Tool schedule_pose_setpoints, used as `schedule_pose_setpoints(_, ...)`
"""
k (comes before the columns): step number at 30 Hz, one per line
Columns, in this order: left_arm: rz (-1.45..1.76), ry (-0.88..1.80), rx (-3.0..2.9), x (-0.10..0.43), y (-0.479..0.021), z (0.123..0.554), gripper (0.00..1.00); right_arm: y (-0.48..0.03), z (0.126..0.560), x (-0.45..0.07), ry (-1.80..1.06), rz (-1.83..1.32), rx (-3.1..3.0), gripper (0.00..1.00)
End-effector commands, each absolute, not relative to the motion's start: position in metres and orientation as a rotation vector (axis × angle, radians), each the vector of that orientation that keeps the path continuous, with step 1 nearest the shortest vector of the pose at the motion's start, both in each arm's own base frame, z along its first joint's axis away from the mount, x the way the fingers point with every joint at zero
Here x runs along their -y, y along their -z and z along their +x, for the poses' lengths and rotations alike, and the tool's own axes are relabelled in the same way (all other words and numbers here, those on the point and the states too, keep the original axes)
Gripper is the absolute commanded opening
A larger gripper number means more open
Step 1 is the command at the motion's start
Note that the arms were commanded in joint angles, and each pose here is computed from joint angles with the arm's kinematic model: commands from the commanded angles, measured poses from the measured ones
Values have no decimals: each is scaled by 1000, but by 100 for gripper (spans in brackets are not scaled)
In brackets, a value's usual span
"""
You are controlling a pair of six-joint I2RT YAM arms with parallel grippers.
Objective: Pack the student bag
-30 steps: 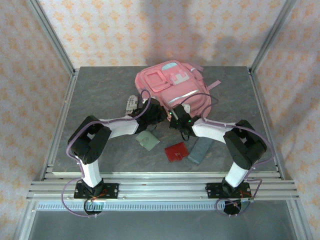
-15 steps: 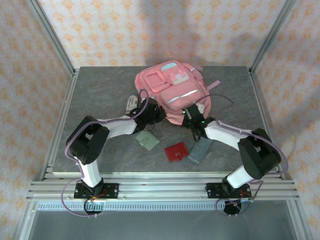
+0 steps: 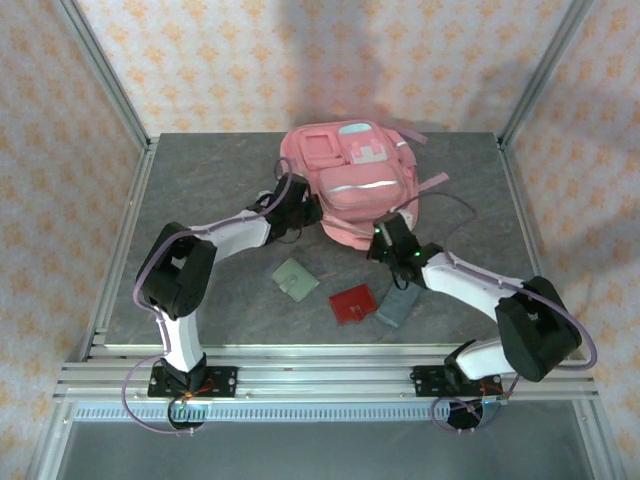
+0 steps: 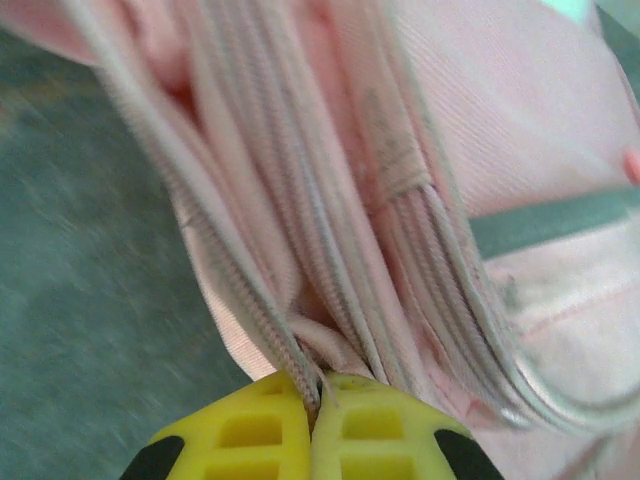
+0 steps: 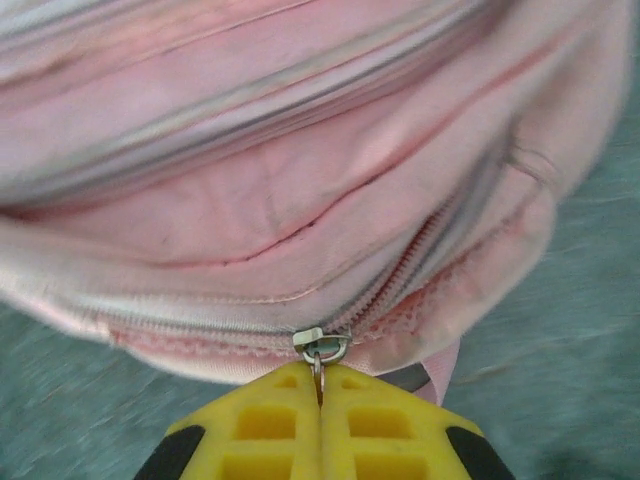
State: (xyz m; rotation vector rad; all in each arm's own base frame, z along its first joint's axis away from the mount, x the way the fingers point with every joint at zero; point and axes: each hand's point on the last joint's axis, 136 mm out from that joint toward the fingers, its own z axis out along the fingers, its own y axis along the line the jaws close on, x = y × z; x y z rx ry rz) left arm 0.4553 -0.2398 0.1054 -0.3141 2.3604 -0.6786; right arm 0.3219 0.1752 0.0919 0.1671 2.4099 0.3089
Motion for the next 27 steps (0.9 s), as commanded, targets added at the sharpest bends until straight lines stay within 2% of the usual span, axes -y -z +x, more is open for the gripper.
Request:
schedule_pose_setpoints(1,-346,586,-2183,207,-158,503,9,-102,314,-226,-496,80,-2416,0)
schedule_pose_setpoints(3,-370,577,-2165,195,-169,507,37,-109,318,-251,-593,55,-2389,0)
schedule_pose_setpoints(4,-375,577,-2159,192,-173,506,47,-110,320,-259,-623,50,-2384,0)
schedule_pose_setpoints(6,-382,606,-2159,191,-177,495,59,-109,325,-269,-659,51,-2380,0)
schedule_pose_setpoints(14,-464,764,-2231,219,-132,410,75,-91,327,-277,-665,30,-2405,0)
schedule_pose_setpoints(18,-463,793,-2291,247,-107,395,78,-90,326,-275,-659,24,-2404,0)
schedule_pose_setpoints(24,-469,763,-2335,278,-82,409,77,-91,325,-272,-654,29,-2396,0)
schedule_pose_setpoints(26,-490,739,-2332,279,-76,417,63,-91,326,-270,-635,29,-2396,0)
schedule_pose_setpoints(27,-500,717,-2331,278,-73,420,46,-90,327,-267,-608,33,-2400,0)
